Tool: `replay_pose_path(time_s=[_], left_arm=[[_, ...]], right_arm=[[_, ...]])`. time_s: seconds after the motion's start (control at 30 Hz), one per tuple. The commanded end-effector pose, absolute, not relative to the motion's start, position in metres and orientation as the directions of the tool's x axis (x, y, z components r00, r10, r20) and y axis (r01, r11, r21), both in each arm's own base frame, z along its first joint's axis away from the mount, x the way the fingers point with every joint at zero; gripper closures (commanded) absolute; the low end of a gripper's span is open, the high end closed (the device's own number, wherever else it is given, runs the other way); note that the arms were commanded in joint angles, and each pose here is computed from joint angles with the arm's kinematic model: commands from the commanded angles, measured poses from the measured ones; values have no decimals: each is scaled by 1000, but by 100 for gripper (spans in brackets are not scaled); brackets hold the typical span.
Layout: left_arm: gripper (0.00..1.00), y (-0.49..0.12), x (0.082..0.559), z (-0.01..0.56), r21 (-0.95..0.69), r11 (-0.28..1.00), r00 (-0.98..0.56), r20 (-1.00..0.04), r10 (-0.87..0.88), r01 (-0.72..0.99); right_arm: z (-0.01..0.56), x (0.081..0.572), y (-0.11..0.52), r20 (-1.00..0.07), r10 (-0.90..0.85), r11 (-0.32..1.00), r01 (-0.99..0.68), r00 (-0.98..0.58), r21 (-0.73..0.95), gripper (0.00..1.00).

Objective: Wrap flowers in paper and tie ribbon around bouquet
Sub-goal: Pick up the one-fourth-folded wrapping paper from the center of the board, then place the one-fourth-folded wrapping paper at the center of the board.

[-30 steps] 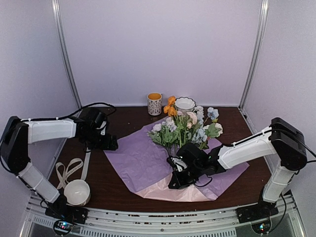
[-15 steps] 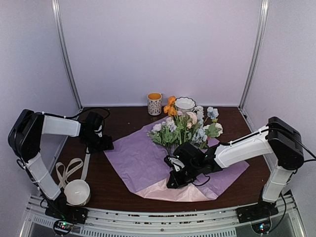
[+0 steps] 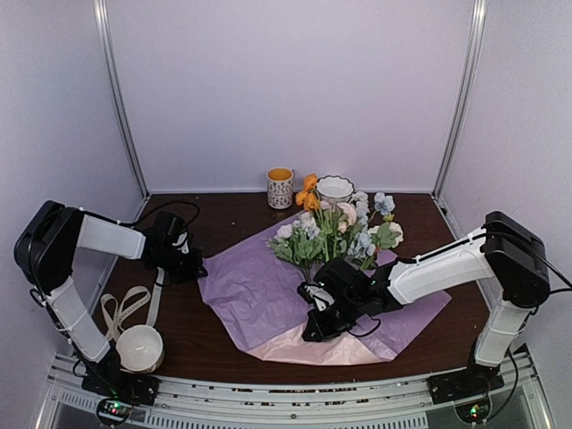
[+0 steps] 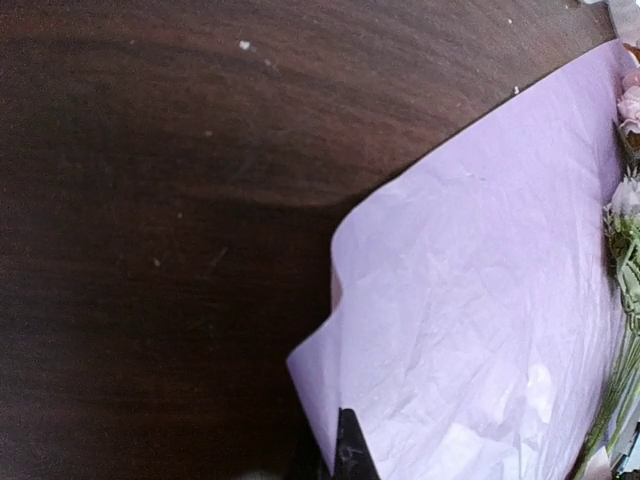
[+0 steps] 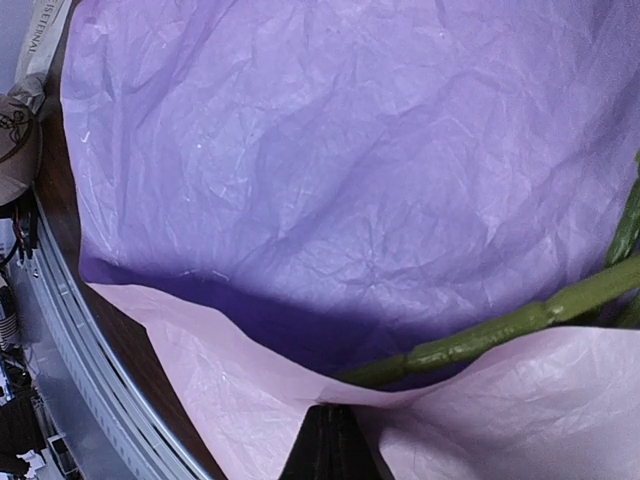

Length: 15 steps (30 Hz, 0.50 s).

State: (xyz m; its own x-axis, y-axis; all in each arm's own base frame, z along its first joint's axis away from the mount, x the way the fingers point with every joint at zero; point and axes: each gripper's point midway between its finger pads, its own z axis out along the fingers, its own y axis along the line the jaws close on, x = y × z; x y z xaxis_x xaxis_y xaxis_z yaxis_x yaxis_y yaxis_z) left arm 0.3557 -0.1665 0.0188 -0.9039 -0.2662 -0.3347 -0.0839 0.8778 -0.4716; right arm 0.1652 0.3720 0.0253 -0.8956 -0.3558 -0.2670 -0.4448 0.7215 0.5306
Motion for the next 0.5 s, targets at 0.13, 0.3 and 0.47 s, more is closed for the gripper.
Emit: replay_pose_path(time_s=[0.13,0.3,0.47], left_arm=[[100,-204,338,78,-568,820,-903,-384,-192,67],[100,-246,328,137,-602,769,-878,-465,-118,215],[100,-299,323,200,-663,642,-836,-546,-61,386]], right_arm=[[11,167,362,-243,-351,753,-427,-904,502,99],[7,166,358,-237,-354,755,-425,-905,498,99],[3,165,353,-232,-345,761,-416,-909,497,99]])
